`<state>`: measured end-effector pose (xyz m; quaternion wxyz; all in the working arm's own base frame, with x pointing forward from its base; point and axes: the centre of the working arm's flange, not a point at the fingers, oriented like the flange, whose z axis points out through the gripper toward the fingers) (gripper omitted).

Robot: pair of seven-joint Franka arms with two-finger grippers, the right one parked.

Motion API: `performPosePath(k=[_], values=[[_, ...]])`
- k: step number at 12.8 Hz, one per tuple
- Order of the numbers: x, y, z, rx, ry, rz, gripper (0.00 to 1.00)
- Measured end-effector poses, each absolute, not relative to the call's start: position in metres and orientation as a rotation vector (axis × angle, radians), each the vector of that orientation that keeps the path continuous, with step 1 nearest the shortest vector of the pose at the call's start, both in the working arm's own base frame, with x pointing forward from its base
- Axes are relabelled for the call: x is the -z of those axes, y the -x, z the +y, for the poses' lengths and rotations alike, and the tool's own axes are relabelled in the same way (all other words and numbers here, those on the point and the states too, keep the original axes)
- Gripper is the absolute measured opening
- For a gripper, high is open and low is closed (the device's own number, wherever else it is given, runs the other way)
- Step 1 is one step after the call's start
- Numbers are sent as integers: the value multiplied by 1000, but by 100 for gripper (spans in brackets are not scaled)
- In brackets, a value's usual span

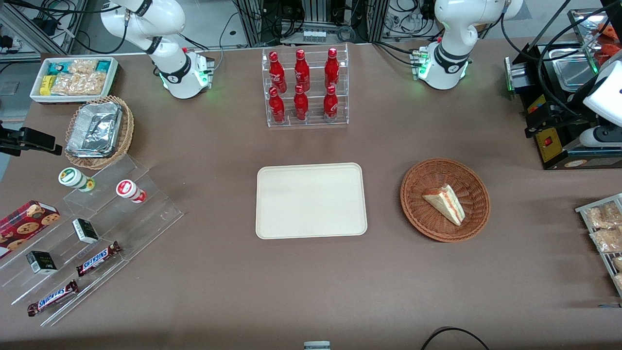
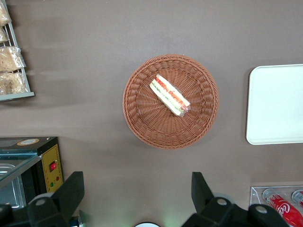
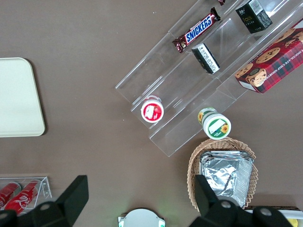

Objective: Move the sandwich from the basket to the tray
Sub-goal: 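Move the left gripper over the sandwich in the wicker basket, then lower the open left gripper around the wrapped sandwich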

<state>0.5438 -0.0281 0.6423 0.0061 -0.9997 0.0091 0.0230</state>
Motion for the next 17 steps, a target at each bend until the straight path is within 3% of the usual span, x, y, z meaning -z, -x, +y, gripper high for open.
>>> performPosePath(k=[5,9,13,17], values=[[-630,-551,-27,-75,3113,29,100],[-552,-573,-31,-28,3115,-78,100],[-477,-573,-65,70,3102,-444,100],[-435,-560,-74,35,3049,-713,100]])
